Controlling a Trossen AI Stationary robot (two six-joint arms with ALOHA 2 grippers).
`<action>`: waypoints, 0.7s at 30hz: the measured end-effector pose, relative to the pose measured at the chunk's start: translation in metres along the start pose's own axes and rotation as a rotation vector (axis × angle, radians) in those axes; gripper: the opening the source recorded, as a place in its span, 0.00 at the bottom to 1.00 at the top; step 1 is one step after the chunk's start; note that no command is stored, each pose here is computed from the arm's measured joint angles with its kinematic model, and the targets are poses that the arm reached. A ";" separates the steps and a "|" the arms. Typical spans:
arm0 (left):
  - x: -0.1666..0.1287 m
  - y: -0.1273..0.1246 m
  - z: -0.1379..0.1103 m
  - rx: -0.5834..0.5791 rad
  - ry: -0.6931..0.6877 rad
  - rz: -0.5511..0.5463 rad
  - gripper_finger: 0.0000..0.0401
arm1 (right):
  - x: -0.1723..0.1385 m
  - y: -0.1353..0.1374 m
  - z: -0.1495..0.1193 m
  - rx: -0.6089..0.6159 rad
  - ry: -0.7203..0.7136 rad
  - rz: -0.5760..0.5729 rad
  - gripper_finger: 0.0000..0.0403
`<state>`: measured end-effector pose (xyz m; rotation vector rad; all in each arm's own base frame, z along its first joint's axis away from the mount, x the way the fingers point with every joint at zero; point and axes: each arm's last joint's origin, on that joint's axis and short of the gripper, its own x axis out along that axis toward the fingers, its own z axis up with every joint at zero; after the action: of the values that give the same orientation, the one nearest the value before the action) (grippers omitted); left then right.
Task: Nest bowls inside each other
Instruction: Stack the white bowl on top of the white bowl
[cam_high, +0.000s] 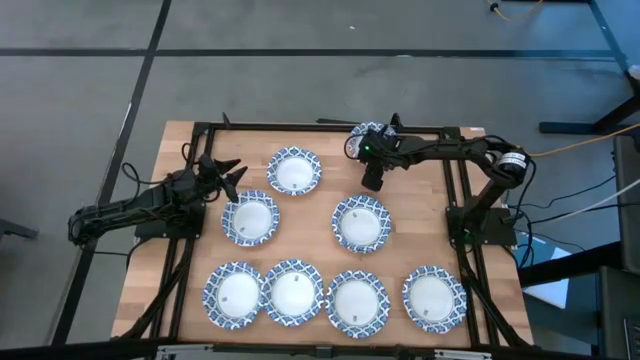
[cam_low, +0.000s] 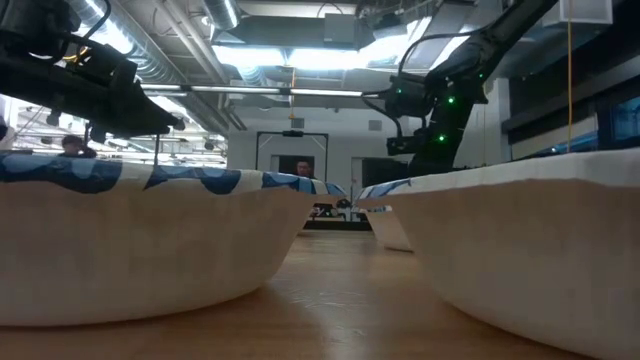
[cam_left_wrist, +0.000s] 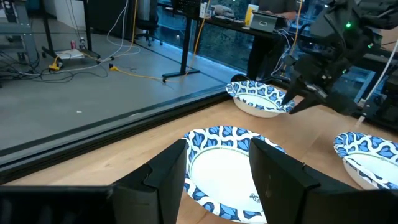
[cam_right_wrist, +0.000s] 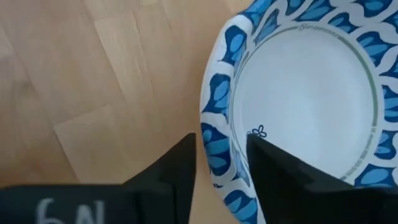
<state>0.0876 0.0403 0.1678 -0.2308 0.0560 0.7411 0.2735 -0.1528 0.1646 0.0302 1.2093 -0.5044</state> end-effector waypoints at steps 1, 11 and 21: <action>0.000 0.000 0.000 0.000 0.000 0.000 0.42 | 0.000 -0.001 0.000 0.009 -0.002 0.002 0.32; 0.000 0.000 0.000 0.000 0.000 0.000 0.42 | 0.000 -0.002 0.001 0.045 -0.009 0.007 0.11; 0.000 0.000 0.000 0.002 -0.001 0.002 0.42 | -0.015 0.000 0.017 0.073 -0.017 0.068 0.02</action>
<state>0.0875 0.0404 0.1678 -0.2287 0.0565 0.7430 0.2849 -0.1520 0.1847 0.1286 1.1686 -0.4876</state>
